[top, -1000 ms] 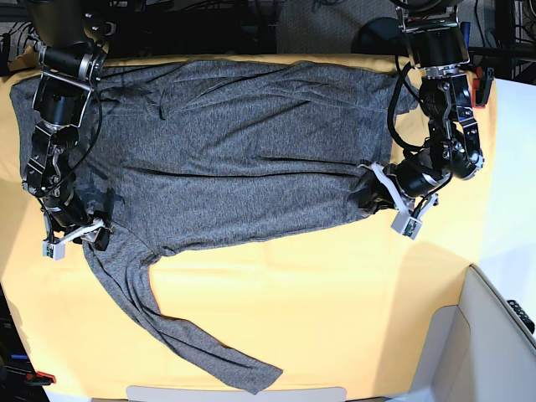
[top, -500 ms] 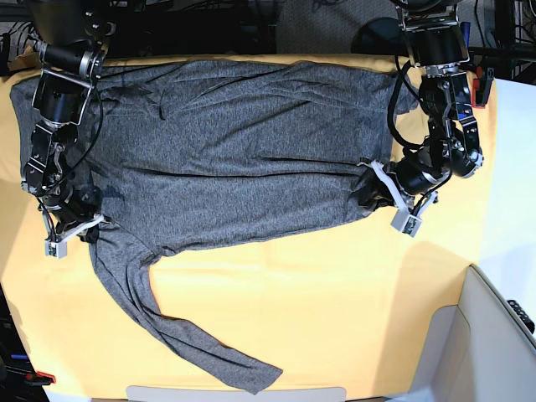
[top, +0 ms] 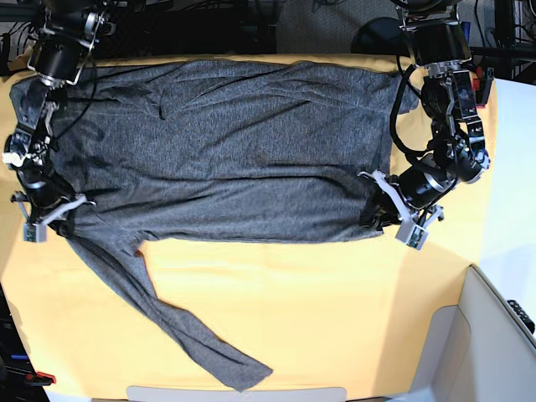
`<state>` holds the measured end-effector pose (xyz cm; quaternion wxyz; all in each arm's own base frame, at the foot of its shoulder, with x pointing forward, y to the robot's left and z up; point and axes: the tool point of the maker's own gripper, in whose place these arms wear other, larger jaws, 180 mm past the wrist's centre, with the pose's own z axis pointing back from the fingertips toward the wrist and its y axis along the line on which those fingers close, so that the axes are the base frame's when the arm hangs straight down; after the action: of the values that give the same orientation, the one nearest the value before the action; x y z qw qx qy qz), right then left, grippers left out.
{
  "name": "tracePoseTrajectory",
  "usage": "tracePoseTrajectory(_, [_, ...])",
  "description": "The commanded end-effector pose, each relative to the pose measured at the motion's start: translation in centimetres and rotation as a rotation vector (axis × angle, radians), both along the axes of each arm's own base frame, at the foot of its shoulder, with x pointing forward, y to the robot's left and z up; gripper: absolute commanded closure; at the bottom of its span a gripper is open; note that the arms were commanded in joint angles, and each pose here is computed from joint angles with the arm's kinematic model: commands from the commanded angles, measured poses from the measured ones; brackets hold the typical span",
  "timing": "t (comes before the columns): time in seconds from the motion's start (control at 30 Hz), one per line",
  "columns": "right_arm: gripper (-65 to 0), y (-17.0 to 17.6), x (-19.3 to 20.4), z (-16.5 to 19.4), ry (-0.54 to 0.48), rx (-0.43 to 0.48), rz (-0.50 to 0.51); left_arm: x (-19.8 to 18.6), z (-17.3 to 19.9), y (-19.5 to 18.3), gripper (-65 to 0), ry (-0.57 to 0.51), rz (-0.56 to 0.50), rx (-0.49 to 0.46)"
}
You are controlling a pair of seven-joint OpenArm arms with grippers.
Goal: Fold the T-shirt properly
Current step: 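Fold the hem up toward the collar with both grippers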
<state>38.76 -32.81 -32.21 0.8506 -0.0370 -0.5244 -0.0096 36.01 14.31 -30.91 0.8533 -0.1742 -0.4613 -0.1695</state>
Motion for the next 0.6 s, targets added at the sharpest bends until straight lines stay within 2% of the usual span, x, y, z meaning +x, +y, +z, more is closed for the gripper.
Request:
tracePoseTrajectory(0.0, [-0.2, -0.9, 0.9, 3.3, -0.094, -0.031, -0.002, 0.5, 1.8, 0.1, -0.1, -0.059, -0.003, -0.007])
tracePoseTrajectory(0.17, [-0.2, -2.2, -1.3, 3.9, -0.092, -0.084, -0.017, -1.0, 1.8, -0.2, -0.1, -0.068, -0.014, 0.010])
tracePoseTrajectory(0.57, [-0.1, -0.8, -5.6, 2.3, -0.028, -0.150, 0.035, -5.2, 0.9, -0.7, -0.1, -0.040, -0.039, 0.050])
